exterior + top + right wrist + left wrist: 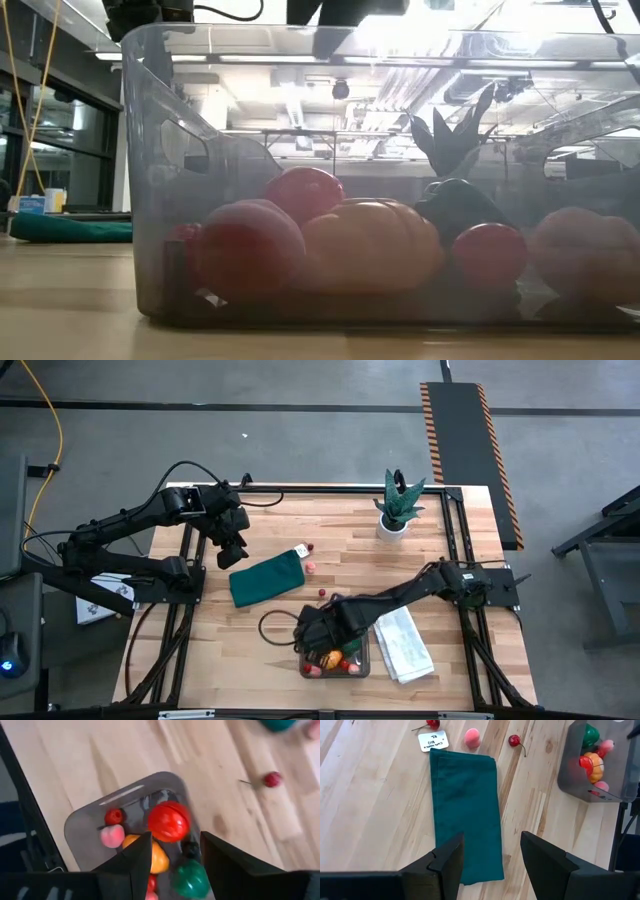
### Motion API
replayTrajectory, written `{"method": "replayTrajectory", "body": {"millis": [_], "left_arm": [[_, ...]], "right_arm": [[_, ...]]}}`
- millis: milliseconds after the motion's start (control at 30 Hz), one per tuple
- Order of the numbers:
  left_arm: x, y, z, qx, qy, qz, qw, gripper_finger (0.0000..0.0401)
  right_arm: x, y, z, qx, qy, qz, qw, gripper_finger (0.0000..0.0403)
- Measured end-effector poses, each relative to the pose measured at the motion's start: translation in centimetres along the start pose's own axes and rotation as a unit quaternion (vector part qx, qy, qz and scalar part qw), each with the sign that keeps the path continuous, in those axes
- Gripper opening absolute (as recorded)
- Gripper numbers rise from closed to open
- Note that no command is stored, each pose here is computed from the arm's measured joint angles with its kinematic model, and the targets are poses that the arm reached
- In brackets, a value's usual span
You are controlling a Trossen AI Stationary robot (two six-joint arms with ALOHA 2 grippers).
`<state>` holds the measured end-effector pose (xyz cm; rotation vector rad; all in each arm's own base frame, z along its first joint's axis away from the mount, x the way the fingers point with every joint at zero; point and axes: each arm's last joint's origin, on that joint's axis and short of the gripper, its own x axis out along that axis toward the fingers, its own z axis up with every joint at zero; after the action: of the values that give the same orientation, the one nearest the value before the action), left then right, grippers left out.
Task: Pick and placing Produce into tupperware
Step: Put the pink peach into the black bin
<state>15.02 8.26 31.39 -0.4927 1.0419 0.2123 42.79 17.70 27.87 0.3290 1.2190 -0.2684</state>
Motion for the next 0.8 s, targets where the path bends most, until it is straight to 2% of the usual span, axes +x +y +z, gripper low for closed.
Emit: {"method": "replayTrajectory", "body": {"millis": [367, 567, 800], "left_arm": [[0.0, 0.0, 0.1, 0.009, -0.007, -0.003, 1.000, 0.0182], [-0.1, -0.4, 1.1, 0.104, -0.058, -0.055, 0.991, 0.0182], [0.1, -0.4, 3.0, 0.182, -0.134, -0.053, 0.973, 0.0182]], "right_arm": [[-4.8, -4.4, 1.4, 0.055, -0.010, -0.025, 0.998, 0.0156], [-6.4, -6.8, 1.3, 0.055, -0.008, -0.091, 0.994, 0.0156], [-8.8, -8.4, 1.6, 0.079, -0.055, -0.116, 0.989, 0.0156]]}}
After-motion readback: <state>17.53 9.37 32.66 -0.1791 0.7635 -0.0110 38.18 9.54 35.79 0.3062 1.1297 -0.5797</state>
